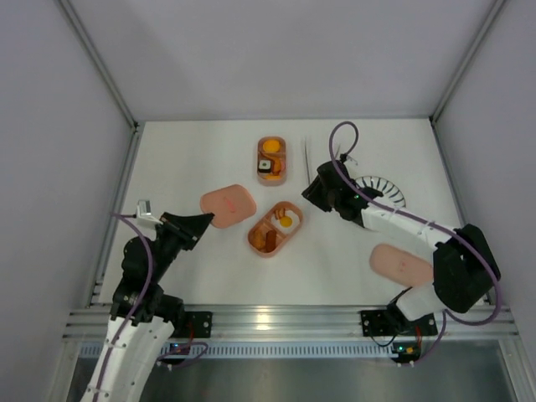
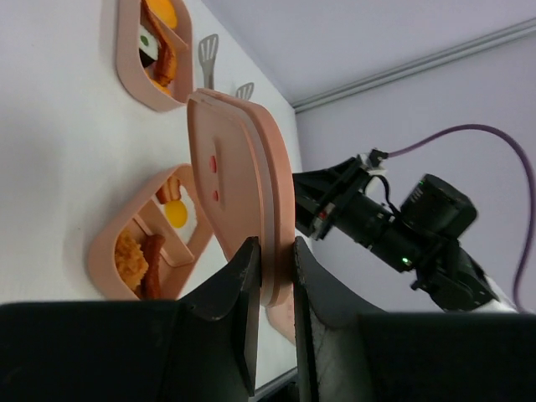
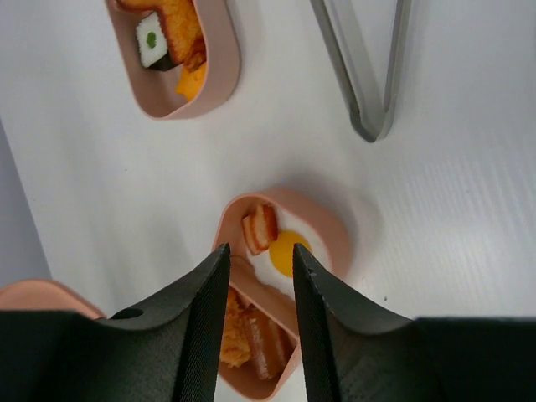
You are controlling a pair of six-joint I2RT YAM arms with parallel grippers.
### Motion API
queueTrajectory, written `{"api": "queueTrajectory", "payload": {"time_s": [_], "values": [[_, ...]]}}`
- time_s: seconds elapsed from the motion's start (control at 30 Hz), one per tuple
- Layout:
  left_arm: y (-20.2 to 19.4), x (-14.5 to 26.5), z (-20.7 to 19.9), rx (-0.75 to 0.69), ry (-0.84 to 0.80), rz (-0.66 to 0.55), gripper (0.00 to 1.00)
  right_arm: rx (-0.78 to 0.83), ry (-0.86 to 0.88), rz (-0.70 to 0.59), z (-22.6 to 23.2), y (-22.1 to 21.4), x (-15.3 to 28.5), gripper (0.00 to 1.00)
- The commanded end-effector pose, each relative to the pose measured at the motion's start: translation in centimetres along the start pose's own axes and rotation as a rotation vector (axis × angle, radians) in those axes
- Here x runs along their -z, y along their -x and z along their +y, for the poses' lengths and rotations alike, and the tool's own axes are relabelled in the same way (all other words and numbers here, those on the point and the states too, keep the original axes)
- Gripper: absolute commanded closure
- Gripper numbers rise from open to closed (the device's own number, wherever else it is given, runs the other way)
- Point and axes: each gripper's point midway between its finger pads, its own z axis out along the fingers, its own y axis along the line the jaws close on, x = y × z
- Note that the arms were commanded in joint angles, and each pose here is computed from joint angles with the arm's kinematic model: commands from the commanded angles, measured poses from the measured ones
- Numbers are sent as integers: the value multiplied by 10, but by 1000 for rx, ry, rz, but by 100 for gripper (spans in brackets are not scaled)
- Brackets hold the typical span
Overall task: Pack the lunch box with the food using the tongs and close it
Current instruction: Close the box lid on the packing box.
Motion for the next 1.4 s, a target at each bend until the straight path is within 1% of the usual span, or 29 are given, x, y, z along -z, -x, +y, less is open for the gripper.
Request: {"api": "queueTrajectory", "payload": {"time_s": [0.0,0.07,0.13,0.2,0.23,0.3,0.4,0.57,0.7,0.8,0.83,0.9,0.97,1.07,1.37], "values": [[-2,5,-11,131,-99,-18,100,120,50,-6,11,21,-16,65],[-9,6,-12,153,-133,9,100,129,40,-1,5,25,-24,66],[-13,4,-12,159,-128,41,100,154,41,16,2,24,-30,66],[-21,0,-5,153,-75,93,100,168,36,19,0,29,-34,67],[-19,1,-11,132,-74,100,100,166,36,30,-2,29,-38,67],[-24,-4,-9,129,-56,139,100,174,41,30,-2,31,-41,67],[-35,-12,7,155,-3,187,100,189,44,48,-3,29,-47,67],[-50,-22,23,201,10,237,100,223,61,83,5,26,-58,68],[-57,-26,25,192,16,266,100,244,65,94,7,26,-65,68],[-73,-29,29,187,44,308,100,251,64,105,7,24,-68,68],[-72,-32,26,177,30,293,100,252,66,105,8,24,-68,69],[-81,-33,29,176,40,313,100,257,66,112,7,22,-69,68],[-83,-36,33,178,49,304,100,262,65,115,6,21,-70,69],[-88,-35,42,190,73,302,96,267,60,123,3,19,-73,69],[-98,-38,73,193,167,314,93,282,60,158,-3,9,-79,70]]}}
